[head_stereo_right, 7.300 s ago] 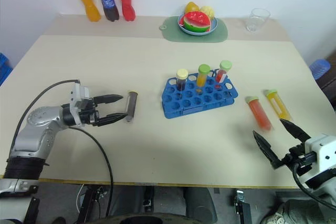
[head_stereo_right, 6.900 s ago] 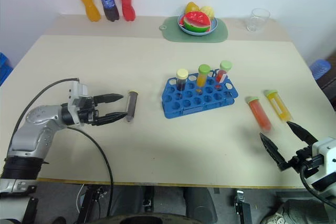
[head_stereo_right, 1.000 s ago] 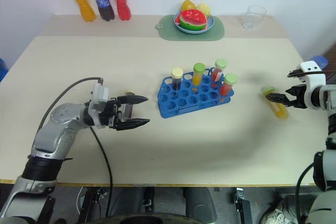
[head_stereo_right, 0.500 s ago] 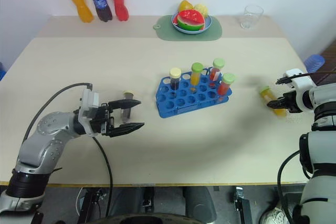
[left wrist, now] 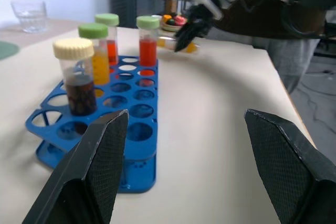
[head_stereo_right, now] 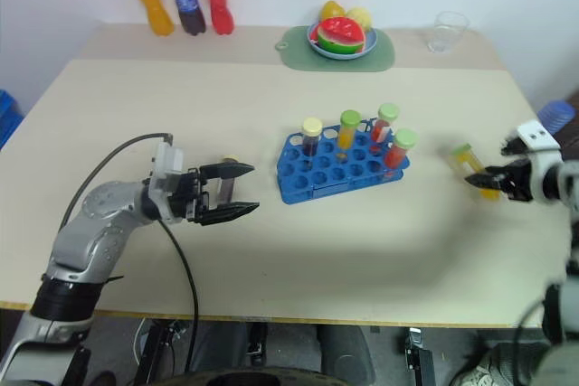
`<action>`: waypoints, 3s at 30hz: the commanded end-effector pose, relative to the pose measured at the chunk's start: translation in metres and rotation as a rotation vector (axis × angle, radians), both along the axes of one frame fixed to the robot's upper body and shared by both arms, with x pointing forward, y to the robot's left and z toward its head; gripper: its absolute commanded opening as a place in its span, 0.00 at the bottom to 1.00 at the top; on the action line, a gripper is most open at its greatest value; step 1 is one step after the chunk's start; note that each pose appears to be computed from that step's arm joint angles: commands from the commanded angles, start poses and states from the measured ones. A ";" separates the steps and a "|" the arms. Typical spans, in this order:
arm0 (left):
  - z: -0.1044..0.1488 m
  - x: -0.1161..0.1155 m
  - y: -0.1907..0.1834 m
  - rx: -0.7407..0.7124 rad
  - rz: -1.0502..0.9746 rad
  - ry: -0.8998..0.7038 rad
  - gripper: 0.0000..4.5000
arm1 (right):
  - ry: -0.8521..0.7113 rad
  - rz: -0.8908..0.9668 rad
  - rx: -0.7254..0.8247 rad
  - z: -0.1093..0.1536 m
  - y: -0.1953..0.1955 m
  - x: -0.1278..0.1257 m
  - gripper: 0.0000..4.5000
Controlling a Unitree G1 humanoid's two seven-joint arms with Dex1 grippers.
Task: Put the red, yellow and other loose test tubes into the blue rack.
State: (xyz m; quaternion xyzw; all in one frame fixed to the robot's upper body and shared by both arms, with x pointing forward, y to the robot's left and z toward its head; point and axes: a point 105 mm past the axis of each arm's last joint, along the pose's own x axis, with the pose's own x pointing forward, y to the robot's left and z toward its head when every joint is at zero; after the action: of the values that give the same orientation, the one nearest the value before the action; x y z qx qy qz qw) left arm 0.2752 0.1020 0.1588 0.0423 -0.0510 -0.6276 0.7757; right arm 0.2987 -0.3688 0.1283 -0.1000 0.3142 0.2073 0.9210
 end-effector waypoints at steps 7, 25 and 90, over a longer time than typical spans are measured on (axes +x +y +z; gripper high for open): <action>0.008 0.015 -0.019 -0.015 -0.125 -0.051 0.81 | -0.441 0.196 0.092 0.028 0.106 -0.062 0.18; 0.008 0.022 -0.012 -0.020 -0.105 -0.059 0.81 | -1.071 0.031 0.244 0.030 0.211 0.014 0.18; 0.012 0.071 0.052 0.304 0.831 0.783 0.81 | -0.606 0.698 0.013 0.035 0.166 -0.066 0.93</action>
State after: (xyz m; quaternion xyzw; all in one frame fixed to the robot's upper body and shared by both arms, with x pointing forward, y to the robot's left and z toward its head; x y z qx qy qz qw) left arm 0.3433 0.1593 0.1584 -0.0633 0.3526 -0.2326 0.9042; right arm 0.2340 -0.2075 0.1605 -0.2474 -0.0199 0.4495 0.8581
